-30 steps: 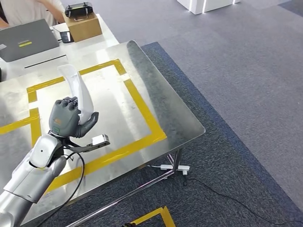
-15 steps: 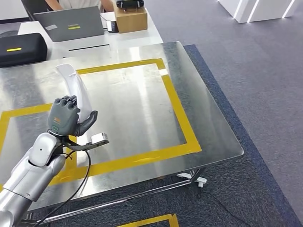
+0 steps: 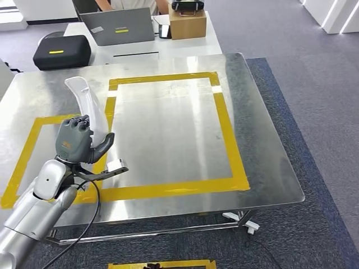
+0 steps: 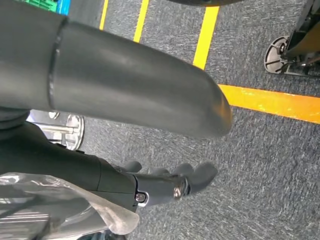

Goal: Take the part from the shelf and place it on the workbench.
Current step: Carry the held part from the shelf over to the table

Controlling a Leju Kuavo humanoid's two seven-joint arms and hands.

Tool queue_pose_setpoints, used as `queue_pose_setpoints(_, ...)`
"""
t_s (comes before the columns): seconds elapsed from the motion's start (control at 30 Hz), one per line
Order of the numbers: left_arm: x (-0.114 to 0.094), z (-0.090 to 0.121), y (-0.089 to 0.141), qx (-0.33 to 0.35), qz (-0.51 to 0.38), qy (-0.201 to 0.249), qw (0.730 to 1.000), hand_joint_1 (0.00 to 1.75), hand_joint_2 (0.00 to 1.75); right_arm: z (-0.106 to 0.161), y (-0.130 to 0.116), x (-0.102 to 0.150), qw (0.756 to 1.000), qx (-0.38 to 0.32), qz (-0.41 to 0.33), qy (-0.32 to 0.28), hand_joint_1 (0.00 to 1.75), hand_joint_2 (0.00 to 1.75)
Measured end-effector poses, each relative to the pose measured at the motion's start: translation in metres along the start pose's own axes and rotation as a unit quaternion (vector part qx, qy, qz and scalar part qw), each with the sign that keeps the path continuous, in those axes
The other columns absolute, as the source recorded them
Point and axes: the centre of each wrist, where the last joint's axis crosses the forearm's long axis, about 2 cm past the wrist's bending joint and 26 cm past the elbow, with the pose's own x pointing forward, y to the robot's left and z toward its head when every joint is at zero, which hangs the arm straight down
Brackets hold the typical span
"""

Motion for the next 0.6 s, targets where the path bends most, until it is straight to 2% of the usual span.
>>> queue_pose_setpoints(0.3, -0.0031, -0.0016, 0.0014, 0.002, -0.008, -0.006, 1.000, 1.75, 0.00, 0.0003, 0.0003, 0.0023, 1.000, 0.004, -0.001, -0.002, 0.00, 0.00)
queue_pose_setpoints(0.6, -0.0031, 0.0015, -0.0011, -0.005, -0.012, -0.033, 0.999, 1.75, 0.00, 0.0004, 0.0008, 0.0030, 1.000, 0.008, 0.000, -0.003, 0.00, 0.00)
